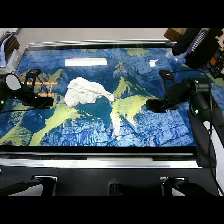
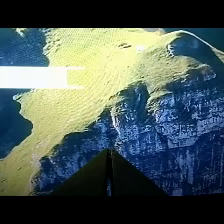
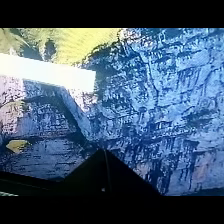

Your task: Fold the clothes and pants, and hang the long-sleeved shirts on hangers.

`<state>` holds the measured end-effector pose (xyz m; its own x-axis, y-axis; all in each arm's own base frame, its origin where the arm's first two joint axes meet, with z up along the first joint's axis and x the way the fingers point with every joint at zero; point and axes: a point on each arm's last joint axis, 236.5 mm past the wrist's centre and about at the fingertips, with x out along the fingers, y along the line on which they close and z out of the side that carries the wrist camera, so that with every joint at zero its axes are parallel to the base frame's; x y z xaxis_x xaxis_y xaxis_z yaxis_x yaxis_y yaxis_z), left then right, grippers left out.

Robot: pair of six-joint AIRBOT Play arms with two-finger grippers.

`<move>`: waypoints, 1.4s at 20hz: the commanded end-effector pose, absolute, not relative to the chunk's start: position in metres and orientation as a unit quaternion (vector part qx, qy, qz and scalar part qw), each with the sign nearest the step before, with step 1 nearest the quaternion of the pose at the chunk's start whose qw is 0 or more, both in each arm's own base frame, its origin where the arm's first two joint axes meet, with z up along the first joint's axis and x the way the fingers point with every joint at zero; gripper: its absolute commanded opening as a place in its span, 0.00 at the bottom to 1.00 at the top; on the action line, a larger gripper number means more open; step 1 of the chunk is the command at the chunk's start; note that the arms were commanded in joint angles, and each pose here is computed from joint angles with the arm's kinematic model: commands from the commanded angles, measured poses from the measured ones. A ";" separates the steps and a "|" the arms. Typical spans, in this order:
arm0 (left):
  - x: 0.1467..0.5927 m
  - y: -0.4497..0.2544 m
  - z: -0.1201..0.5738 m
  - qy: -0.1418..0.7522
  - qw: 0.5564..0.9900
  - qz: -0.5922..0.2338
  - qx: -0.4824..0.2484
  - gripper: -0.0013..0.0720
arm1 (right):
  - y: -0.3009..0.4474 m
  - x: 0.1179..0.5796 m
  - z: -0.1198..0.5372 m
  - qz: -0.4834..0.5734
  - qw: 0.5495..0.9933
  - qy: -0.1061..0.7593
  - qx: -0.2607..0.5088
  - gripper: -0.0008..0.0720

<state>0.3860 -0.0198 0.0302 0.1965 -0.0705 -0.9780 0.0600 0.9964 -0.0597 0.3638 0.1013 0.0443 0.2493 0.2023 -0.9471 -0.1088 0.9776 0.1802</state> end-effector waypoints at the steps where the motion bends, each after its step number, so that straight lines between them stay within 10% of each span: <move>1: 0.386 -0.020 0.030 0.632 0.774 -0.042 -0.004 0.04 | 0.102 0.364 0.045 0.099 0.790 0.604 0.038 0.07; 22: 0.386 -0.022 0.031 0.632 0.774 -0.046 -0.008 0.04 | 0.105 0.369 0.047 0.102 0.796 0.595 0.047 0.07; 23: 0.390 -0.023 0.031 0.626 0.779 -0.045 -0.009 0.16 | 0.106 0.369 0.047 0.102 0.795 0.596 0.047 0.07; 25: 0.414 -0.022 0.033 0.591 0.805 -0.006 -0.059 1.00 | 0.105 0.372 0.047 0.101 0.800 0.590 0.046 0.07; 28: 0.490 -0.033 0.042 0.488 0.867 -0.012 -0.101 1.00 | 0.106 0.374 0.048 0.098 0.802 0.586 0.053 0.39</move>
